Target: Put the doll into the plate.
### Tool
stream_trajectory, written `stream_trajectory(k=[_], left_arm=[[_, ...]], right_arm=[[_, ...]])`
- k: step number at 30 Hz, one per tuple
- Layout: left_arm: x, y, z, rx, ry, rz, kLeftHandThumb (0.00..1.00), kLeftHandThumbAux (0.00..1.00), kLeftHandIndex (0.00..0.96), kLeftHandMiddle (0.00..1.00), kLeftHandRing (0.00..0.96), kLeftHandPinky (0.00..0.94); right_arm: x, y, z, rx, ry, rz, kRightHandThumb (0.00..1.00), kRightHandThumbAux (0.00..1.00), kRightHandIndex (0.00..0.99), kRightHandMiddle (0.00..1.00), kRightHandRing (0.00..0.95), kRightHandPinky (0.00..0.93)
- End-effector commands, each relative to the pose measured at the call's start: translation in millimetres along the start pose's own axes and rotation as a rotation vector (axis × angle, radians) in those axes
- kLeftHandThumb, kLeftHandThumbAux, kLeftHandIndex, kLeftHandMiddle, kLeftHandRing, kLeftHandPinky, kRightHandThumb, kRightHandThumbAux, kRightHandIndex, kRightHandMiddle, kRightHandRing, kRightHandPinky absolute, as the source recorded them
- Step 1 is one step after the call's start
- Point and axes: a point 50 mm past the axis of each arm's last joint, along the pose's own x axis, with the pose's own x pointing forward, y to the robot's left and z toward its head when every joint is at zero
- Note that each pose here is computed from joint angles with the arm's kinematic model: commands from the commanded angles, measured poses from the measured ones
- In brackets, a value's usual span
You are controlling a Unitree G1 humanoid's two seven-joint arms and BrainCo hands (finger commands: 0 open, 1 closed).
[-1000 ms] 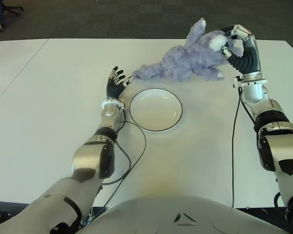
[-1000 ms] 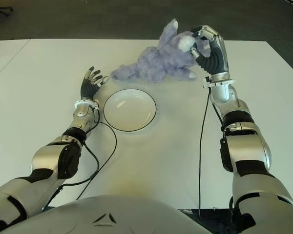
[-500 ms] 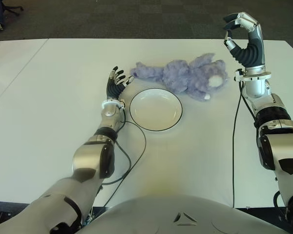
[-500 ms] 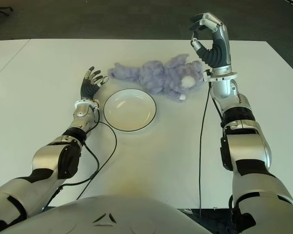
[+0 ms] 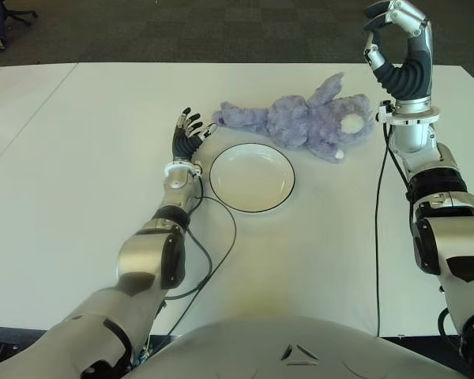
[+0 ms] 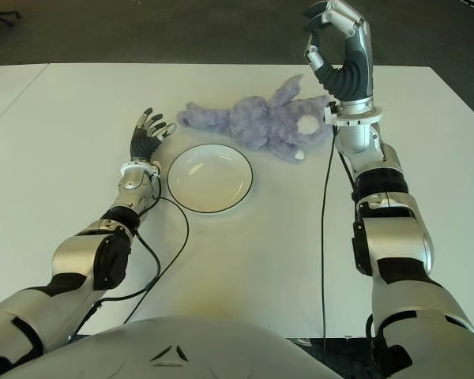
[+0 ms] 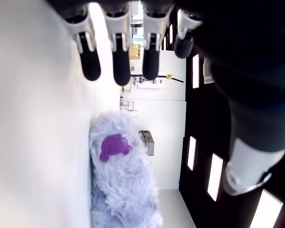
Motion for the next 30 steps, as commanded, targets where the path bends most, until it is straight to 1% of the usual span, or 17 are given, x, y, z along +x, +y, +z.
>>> stream_trajectory(k=[1,2,4,6,15,19,21,22,25,26,27,28,29,30], left_arm=[[-40.2,2.0,-71,-0.010,0.327,0.012,0.000,0.724,0.065,0.190,0.207,0.226],[-40.0,1.7,-71,-0.010,0.326,0.011,0.000,0.723,0.066,0.193,0.210,0.228],[-39.8,1.6,-70,-0.006,0.326,0.009,0.000,0.722,0.067,0.193,0.210,0.228],[-39.9,2.0,-71,-0.002,0.327,0.007,0.000,0.717,0.066,0.186,0.205,0.212],[-39.7,2.1,-71,-0.012,0.332,0.018,0.000,0.689,0.057,0.186,0.206,0.215],[-39.8,2.2,-71,-0.013,0.333,0.018,0.000,0.680,0.046,0.170,0.187,0.191],[-39.8,2.2,-71,-0.015,0.332,0.019,0.000,0.680,0.046,0.170,0.187,0.198],[-39.8,2.3,-71,-0.017,0.332,0.019,0.000,0.685,0.050,0.176,0.194,0.214],[-40.0,2.6,-71,-0.022,0.330,0.020,0.002,0.690,0.053,0.182,0.200,0.220],[-40.0,2.5,-71,-0.024,0.328,0.020,0.003,0.691,0.053,0.182,0.200,0.220],[-39.9,2.5,-71,-0.026,0.327,0.019,0.005,0.693,0.049,0.179,0.199,0.215],[-39.9,2.7,-71,-0.027,0.326,0.019,0.008,0.693,0.043,0.175,0.197,0.207],[-39.9,2.9,-71,-0.029,0.325,0.020,0.010,0.693,0.041,0.174,0.196,0.205],[-39.9,3.0,-71,-0.030,0.326,0.020,0.011,0.692,0.039,0.172,0.193,0.202]], right_arm=[[2.8,3.5,6,-0.016,-0.047,-0.017,0.800,0.692,0.435,0.467,0.539,0.586],[2.9,3.6,6,-0.024,-0.050,-0.019,0.827,0.684,0.437,0.464,0.540,0.591],[3.2,3.9,6,-0.038,-0.054,-0.022,0.835,0.681,0.437,0.463,0.540,0.592],[3.5,3.9,7,-0.054,-0.058,-0.027,0.837,0.680,0.432,0.474,0.550,0.613],[3.6,4.5,7,-0.100,-0.062,-0.054,0.839,0.678,0.426,0.487,0.560,0.617],[2.8,5.6,7,-0.092,-0.061,-0.057,0.839,0.678,0.427,0.480,0.546,0.578],[2.1,6.5,8,-0.076,-0.060,-0.048,0.838,0.679,0.427,0.476,0.534,0.554],[1.8,7.1,8,-0.067,-0.060,-0.042,0.836,0.681,0.428,0.466,0.503,0.497],[0.7,8.8,8,-0.044,-0.060,-0.024,0.835,0.683,0.429,0.458,0.471,0.438],[-0.6,10.9,8,-0.027,-0.055,0.013,0.835,0.683,0.429,0.458,0.468,0.433],[-2.1,13.3,8,-0.009,-0.051,0.058,0.752,0.707,0.415,0.368,0.378,0.358],[-3.2,15.3,8,0.004,-0.049,0.090,0.380,0.673,0.234,0.237,0.237,0.233],[-5.6,18.3,7,0.018,-0.040,0.163,0.278,0.667,0.188,0.204,0.201,0.201],[-7.1,19.9,7,0.027,-0.034,0.210,0.227,0.643,0.135,0.157,0.144,0.138]])
